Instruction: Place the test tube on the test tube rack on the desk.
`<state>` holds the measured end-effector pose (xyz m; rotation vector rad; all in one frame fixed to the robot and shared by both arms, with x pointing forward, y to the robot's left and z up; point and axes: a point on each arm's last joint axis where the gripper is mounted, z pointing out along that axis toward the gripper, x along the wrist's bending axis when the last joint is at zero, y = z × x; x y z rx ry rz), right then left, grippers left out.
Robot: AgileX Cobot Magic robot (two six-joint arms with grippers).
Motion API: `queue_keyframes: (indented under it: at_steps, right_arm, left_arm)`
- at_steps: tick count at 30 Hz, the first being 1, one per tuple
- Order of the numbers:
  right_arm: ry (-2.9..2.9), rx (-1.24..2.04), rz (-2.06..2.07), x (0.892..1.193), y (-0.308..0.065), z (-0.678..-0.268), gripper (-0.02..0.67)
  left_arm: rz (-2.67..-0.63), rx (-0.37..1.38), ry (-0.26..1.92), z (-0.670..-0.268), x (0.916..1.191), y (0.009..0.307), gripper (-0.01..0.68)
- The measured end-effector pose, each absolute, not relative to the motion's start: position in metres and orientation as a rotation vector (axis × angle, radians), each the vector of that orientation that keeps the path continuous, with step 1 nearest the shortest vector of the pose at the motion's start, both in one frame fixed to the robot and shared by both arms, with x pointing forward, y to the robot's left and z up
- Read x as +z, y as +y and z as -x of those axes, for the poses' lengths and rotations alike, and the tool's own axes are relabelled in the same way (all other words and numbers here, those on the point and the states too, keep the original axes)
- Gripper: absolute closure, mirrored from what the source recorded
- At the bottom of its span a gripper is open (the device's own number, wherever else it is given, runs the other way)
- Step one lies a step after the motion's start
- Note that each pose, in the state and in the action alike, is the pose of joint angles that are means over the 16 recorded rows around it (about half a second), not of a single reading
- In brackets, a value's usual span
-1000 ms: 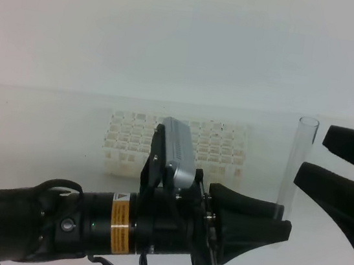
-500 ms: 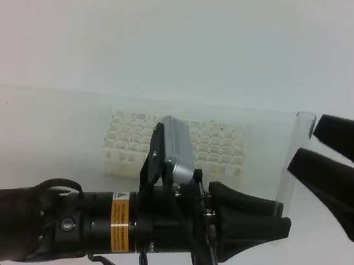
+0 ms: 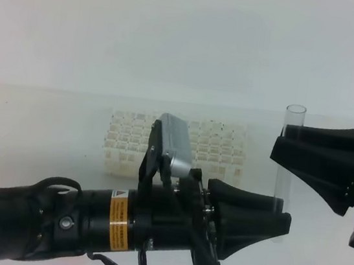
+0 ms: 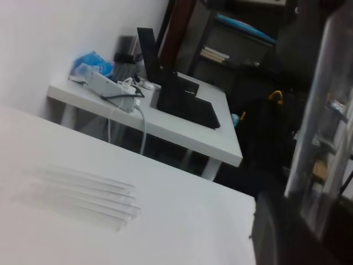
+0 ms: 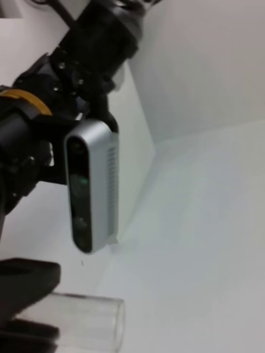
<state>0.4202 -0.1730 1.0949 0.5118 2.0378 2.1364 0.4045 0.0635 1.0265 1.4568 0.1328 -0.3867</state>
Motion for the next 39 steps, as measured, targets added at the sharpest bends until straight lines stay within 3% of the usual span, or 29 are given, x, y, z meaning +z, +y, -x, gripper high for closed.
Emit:
queue_keyframes:
  at_steps: [5,9,14,22,26,30,34,39]
  right_arm:
    - [2.043,2.046,-0.445,1.106,-0.174,-0.421,0.519]
    - [1.988,1.933,-0.421,1.121,-0.179,-0.418,0.52]
    - [1.847,1.769,-0.413,1.147,-0.195,-0.403,0.52]
    - [1.586,1.62,-0.414,1.177,-0.226,-0.35,0.521]
    - [1.545,1.605,-0.431,1.167,-0.235,-0.329,0.521]
    - [1.566,1.629,-0.464,1.146,-0.236,-0.323,0.521]
    - [1.631,1.668,-0.493,1.121,-0.23,-0.33,0.521]
    - [1.715,1.744,-0.518,1.097,-0.218,-0.351,0.521]
  left_arm:
    - [-1.468,-0.455,0.193,-0.404,1.027,0.064,0.463]
    - [-1.471,-0.476,0.205,-0.401,1.033,0.066,0.42]
    - [-1.532,-0.398,0.134,-0.39,1.055,0.074,0.468]
    - [-1.642,-0.039,0.052,-0.355,1.116,0.114,0.644]
    - [-1.615,0.176,0.164,-0.333,1.144,0.15,0.673]
    - [-1.492,0.32,0.336,-0.31,1.155,0.189,0.673]
    - [-1.357,0.395,0.5,-0.295,1.145,0.22,0.673]
    - [-1.257,0.439,0.666,-0.29,1.112,0.242,0.673]
